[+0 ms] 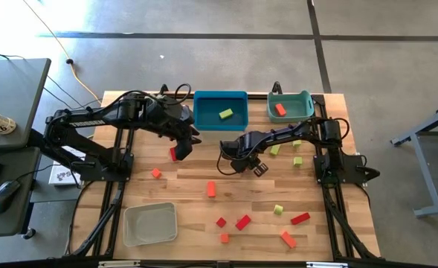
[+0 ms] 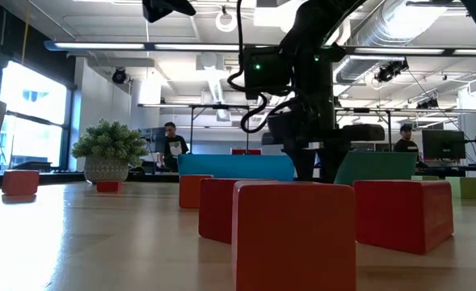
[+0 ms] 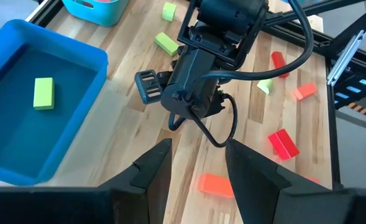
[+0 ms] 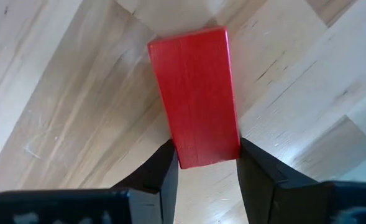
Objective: Sort & place blocks by color
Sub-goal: Put the red block into the gray bin
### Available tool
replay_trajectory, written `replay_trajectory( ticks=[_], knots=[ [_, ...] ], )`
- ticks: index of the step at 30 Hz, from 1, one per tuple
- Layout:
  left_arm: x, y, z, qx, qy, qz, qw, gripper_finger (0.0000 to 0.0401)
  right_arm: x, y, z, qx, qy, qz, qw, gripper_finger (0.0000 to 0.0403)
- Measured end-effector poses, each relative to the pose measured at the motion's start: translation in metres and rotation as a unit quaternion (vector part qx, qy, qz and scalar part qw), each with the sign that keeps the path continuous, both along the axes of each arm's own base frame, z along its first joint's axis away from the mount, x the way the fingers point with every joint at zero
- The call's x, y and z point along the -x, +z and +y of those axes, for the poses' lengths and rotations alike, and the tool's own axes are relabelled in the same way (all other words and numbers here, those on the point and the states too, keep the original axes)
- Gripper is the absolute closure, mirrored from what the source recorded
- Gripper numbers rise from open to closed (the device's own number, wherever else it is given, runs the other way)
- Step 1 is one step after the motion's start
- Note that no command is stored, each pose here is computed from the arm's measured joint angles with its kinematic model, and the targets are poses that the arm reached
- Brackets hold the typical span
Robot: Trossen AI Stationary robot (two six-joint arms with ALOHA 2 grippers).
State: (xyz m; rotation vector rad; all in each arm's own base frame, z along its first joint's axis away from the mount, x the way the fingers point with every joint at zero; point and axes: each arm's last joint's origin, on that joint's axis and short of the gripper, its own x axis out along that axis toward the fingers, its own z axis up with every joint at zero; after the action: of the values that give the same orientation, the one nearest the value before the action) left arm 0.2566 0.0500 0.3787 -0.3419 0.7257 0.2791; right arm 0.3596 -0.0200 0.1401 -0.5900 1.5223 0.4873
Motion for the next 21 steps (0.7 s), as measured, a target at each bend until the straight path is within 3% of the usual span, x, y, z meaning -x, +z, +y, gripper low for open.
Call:
replay_trajectory(
  ticks=[21],
  knots=[
    [0.005, 0.0, 0.022, 0.0, 0.042, 0.002, 0.999, 0.0261, 0.002, 0.022, 0.001, -0.007, -0.079, -0.046, 0.996, 0.0296]
  ],
)
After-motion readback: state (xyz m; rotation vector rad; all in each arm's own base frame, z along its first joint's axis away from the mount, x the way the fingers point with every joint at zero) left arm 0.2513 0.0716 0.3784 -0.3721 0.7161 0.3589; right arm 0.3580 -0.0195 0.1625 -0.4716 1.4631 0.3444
